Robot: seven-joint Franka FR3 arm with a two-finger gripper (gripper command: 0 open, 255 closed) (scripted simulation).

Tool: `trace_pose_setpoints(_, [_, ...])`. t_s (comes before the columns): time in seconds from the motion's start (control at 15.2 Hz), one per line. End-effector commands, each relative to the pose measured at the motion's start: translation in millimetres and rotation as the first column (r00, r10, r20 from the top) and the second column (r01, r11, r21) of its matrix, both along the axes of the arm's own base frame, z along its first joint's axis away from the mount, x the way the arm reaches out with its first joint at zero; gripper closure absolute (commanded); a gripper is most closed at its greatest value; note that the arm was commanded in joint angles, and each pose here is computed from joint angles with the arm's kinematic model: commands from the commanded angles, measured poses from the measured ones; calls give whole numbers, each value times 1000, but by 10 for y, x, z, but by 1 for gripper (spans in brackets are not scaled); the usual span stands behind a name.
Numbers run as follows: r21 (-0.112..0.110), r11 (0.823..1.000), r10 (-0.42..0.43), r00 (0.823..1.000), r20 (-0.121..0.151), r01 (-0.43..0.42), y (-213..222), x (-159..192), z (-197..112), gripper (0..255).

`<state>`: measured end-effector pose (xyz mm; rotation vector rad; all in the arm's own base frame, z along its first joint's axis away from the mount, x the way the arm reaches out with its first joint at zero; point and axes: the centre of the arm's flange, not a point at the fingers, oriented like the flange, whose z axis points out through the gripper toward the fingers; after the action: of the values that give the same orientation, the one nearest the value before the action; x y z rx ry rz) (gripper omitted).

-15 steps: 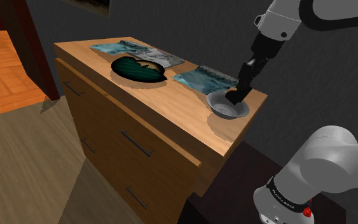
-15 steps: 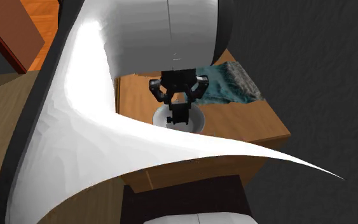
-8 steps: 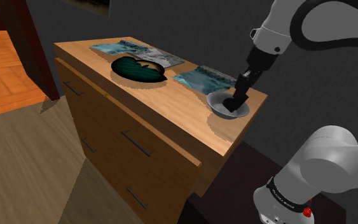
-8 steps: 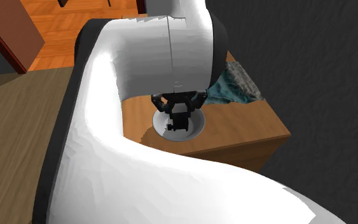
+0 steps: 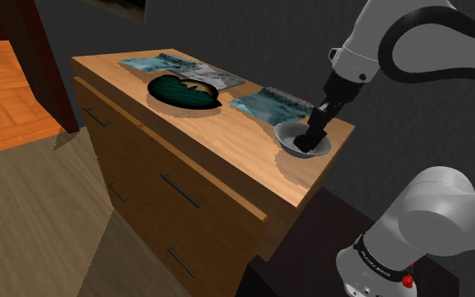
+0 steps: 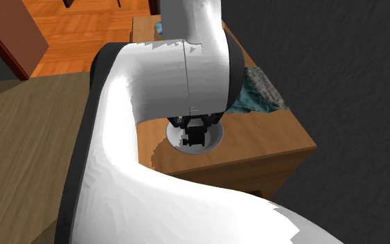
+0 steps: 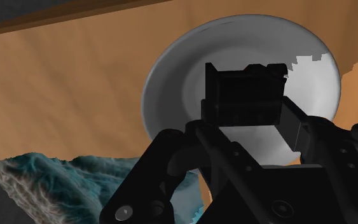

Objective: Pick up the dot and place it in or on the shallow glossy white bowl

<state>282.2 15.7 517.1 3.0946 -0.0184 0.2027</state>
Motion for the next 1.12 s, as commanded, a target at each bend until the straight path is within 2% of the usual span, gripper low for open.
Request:
trace_pose_setpoints(0.0, [1, 1000, 0, 1000, -14, 0, -5, 0, -50, 255])
trace_pose_setpoints(0.2, [1, 1000, 0, 1000, -14, 0, -5, 0, -50, 255])
trace_pose_setpoints(0.26, [1, 1000, 0, 1000, -14, 0, -10, 4, -50, 0])
trace_pose_setpoints(0.59, [1, 1000, 0, 1000, -14, 0, -5, 0, -50, 0])
trace_pose_setpoints(0.86, [1, 1000, 0, 1000, -14, 0, 15, -59, 446, 0])
trace_pose_setpoints(1.06, [1, 1000, 0, 1000, -14, 0, 15, -59, 446, 0])
